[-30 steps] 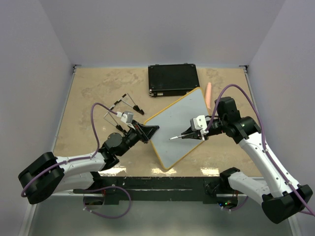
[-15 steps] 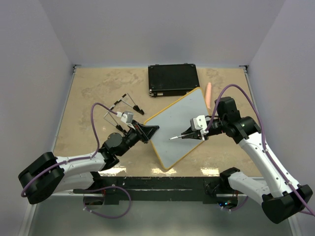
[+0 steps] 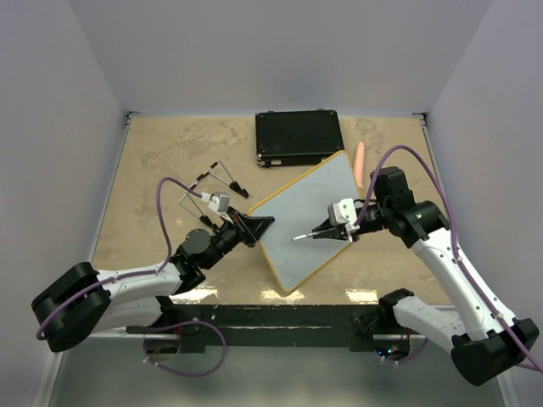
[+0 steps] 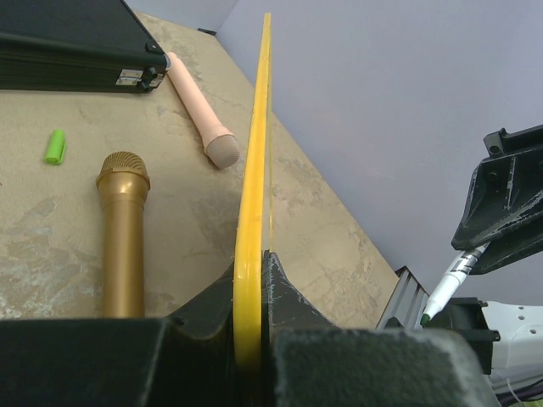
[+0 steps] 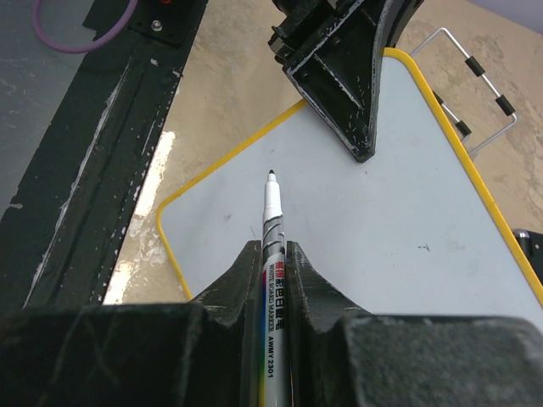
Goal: Write a sentence on the whiteboard
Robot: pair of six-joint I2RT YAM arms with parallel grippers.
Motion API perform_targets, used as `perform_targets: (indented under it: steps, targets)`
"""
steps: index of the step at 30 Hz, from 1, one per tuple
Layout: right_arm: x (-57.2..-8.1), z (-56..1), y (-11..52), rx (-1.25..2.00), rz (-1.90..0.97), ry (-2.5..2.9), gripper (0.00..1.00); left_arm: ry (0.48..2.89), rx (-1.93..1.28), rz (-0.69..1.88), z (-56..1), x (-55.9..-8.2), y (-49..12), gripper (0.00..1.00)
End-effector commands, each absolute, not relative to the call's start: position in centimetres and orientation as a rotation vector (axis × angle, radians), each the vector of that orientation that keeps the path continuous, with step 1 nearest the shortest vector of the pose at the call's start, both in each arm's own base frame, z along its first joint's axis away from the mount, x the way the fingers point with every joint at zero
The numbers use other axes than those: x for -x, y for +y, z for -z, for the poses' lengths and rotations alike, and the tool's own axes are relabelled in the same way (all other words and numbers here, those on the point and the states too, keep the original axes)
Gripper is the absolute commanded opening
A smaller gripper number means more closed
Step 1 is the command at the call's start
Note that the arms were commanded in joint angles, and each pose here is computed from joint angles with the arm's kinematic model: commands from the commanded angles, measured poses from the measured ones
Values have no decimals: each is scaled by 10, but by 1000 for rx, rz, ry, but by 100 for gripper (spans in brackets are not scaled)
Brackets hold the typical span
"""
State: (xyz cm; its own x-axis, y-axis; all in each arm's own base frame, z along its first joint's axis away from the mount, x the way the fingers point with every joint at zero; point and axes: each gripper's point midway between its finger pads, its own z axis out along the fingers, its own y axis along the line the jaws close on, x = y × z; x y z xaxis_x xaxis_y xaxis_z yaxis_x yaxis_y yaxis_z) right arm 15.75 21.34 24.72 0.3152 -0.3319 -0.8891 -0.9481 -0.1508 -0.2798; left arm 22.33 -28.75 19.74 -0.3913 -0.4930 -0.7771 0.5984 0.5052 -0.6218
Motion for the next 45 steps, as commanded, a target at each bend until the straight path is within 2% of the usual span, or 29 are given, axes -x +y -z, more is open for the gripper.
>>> perform_targets:
  steps: [1, 33, 45]
  targets:
    - [-159, -250, 215, 1662, -849, 1152, 0, 1607, -150, 1126, -187, -222, -287, 0]
    - [-175, -264, 237, 1637, -843, 1181, 0, 1610, -127, 1147, -189, -225, -292, 0]
    - [-217, -271, 239, 1412, -691, 1335, 0, 1601, -98, 1176, -191, -224, -290, 0]
